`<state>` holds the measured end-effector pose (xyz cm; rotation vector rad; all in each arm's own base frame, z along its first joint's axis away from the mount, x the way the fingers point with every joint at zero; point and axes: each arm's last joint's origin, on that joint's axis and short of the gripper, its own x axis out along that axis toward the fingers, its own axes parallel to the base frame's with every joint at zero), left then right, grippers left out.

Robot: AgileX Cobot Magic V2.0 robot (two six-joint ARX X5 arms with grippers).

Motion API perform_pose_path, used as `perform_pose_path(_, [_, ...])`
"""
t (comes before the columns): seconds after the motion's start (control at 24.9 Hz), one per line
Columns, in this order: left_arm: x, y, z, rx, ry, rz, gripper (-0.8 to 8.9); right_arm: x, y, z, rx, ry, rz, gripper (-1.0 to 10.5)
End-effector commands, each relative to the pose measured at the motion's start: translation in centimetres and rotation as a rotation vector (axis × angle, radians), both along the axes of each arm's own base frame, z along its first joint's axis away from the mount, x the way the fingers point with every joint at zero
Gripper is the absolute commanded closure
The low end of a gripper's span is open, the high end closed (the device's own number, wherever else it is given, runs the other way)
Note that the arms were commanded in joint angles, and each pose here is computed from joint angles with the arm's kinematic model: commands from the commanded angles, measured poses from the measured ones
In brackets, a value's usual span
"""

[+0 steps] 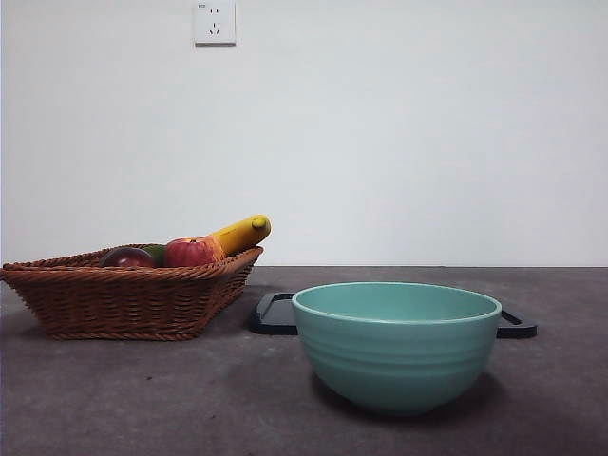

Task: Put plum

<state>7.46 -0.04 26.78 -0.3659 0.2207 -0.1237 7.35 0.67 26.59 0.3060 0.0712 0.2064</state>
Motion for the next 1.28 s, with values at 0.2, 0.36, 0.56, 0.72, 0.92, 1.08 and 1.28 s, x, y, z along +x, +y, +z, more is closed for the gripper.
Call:
perform_pose_path(0.2, [0.6, -0.4, 4.3, 0.109, 0.076, -0.202, 8.04, 0.1, 0.4, 5.1, -0.083, 0.125, 0.165, 9.4])
perform_pose_path(0.36, [1.0, -0.6, 6.2, 0.133, 0.116, -0.312, 8.04, 0.8, 0.6, 7.1, -0.116, 0.217, 0.250, 9.4])
perform_pose_path(0.56, [1.6, -0.9, 8.5, 0.195, 0.178, -0.401, 8.04, 2.1, 1.0, 9.0, -0.141, 0.301, 0.349, 9.4])
perform_pose_path(0.72, [2.0, -1.2, 9.8, 0.236, 0.243, -0.465, 8.04, 3.0, 1.4, 9.5, -0.167, 0.385, 0.418, 9.4])
perform_pose_path(0.92, [1.9, -1.6, 10.0, 0.248, 0.332, -0.545, 8.05, 3.7, 2.5, 9.0, -0.230, 0.539, 0.542, 9.4])
perform_pose_path(1.08, [1.7, -1.7, 9.8, 0.249, 0.359, -0.561, 8.04, 4.0, 3.1, 8.7, -0.250, 0.572, 0.594, 9.4])
perform_pose_path(1.28, [1.7, -1.7, 9.8, 0.249, 0.358, -0.560, 5.38, 4.0, 3.2, 8.7, -0.250, 0.572, 0.598, 8.1])
